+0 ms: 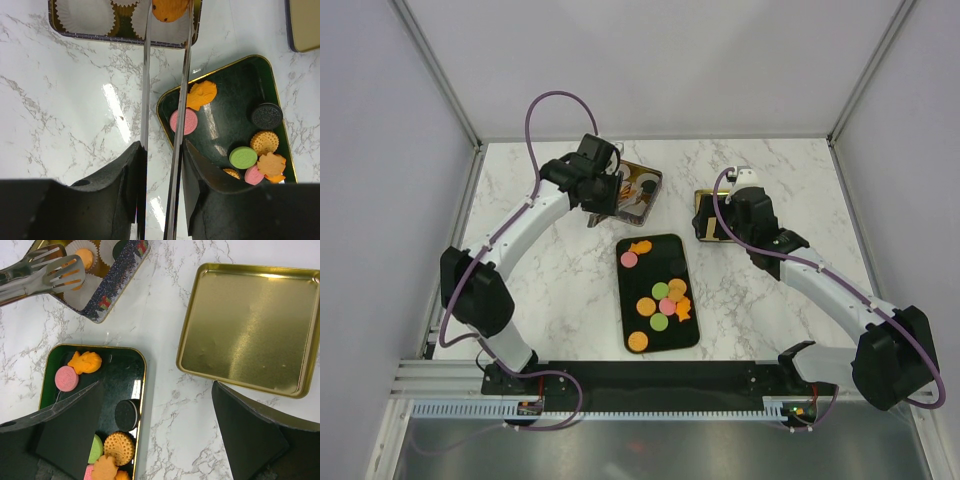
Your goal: Pack the cookies
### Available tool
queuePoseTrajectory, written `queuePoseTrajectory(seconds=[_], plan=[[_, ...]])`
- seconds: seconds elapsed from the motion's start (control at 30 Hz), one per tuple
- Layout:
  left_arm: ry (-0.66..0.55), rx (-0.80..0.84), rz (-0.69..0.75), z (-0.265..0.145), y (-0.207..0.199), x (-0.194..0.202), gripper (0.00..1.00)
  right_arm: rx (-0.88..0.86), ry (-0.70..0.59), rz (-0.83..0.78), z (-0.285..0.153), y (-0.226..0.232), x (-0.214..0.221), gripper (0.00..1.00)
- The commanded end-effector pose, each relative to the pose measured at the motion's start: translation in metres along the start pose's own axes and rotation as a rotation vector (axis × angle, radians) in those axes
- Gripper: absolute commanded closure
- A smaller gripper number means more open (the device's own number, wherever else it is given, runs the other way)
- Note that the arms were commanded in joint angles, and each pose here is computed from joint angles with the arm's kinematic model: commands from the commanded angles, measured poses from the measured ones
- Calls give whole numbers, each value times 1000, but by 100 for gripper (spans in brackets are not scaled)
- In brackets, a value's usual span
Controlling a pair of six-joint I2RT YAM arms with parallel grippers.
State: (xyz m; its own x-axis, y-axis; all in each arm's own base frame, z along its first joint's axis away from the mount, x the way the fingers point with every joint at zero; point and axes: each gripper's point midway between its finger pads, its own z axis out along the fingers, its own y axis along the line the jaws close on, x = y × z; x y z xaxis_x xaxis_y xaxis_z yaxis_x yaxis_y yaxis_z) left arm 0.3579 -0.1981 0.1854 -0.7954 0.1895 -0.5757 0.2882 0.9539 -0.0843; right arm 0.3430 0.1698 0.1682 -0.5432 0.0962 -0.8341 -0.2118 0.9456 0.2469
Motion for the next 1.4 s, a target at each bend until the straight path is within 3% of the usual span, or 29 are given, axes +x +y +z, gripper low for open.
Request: queuePoseTrajectory(seconds=[0.0,0.97,1.1,1.37], plan=[[-41,-13,29,4,4,-11,57,-27,-53,-6,-1,10,-22,2],[-1,-22,37,18,6,2,50,-28,-62,-7,-4,10,-25,2],[-23,-19,31,10,6,-3,50,-30,-62,-5,-3,10,-25,2],[-141,87,18,-43,-14,-23,50,-26,-60,-5,-2,10,-24,2]])
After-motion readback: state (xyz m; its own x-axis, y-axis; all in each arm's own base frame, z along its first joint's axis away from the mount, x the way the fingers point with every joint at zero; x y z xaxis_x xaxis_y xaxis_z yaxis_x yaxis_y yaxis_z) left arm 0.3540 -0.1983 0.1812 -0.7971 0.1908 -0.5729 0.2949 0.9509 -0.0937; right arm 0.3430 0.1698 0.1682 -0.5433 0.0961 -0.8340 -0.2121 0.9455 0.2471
